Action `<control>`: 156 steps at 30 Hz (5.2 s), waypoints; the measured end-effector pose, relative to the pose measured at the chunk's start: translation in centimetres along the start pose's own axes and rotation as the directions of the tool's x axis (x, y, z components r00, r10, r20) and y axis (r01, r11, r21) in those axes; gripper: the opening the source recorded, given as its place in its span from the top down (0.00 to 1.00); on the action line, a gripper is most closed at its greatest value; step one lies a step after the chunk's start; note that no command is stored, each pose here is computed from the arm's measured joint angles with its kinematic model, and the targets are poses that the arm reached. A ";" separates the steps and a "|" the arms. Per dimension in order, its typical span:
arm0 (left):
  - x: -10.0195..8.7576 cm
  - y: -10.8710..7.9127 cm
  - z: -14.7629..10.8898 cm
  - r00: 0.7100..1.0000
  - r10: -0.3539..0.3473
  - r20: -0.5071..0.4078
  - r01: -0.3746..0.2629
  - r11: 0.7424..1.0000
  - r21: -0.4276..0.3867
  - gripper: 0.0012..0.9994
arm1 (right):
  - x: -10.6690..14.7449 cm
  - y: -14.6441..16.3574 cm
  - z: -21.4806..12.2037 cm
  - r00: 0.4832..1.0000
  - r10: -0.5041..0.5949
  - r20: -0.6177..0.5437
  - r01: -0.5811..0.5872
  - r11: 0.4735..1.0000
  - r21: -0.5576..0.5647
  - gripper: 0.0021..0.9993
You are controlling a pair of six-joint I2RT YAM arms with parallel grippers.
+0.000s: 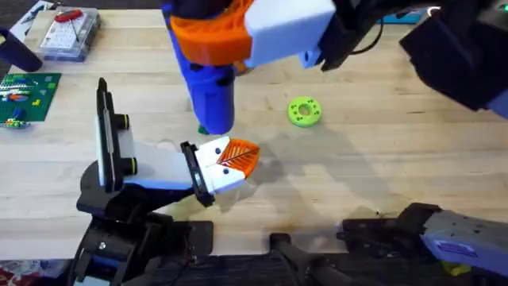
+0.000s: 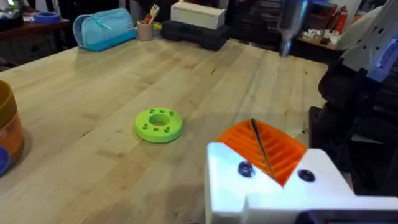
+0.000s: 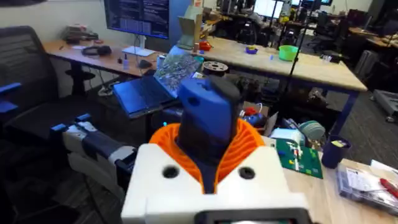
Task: Pick up the gripper from the table and insert it into the empty holder that is missing its gripper. Then pick up a screw, insert it into the mounting hole, and use the screwdriver to tighten it. Finally, clean up the table by picking up the vegetable and placing it into the bucket.
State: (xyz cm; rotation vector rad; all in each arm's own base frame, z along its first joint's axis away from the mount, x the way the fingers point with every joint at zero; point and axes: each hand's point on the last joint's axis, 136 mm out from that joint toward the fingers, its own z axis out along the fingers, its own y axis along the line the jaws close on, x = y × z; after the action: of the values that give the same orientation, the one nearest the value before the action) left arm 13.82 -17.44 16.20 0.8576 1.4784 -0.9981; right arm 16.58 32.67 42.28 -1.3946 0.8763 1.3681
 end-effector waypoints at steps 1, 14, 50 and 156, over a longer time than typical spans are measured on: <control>0.0 0.0 0.0 1.000 0.000 0.000 0.000 1.000 0.000 0.99 | 0.2 0.1 0.0 1.000 -0.007 0.003 0.007 1.000 -0.001 0.95; 0.0 0.0 0.0 1.000 0.000 0.000 0.000 1.000 0.000 0.99 | 2.4 0.7 0.1 1.000 -0.006 0.016 0.006 1.000 -0.008 0.95; 0.0 0.0 0.0 1.000 0.000 0.000 0.000 1.000 0.000 0.99 | 4.1 1.5 1.0 1.000 -0.007 0.009 0.007 0.999 -0.036 0.95; 0.0 0.0 0.0 1.000 -0.001 0.000 0.001 1.000 0.000 0.99 | 6.9 0.0 1.5 0.998 0.052 -0.026 -0.053 0.999 -0.009 0.95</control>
State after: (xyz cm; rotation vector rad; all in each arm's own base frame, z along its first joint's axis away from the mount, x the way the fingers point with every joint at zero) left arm 13.81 -17.44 16.19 0.8575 1.4791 -0.9989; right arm 16.88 34.95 35.64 -1.4078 0.9305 1.3981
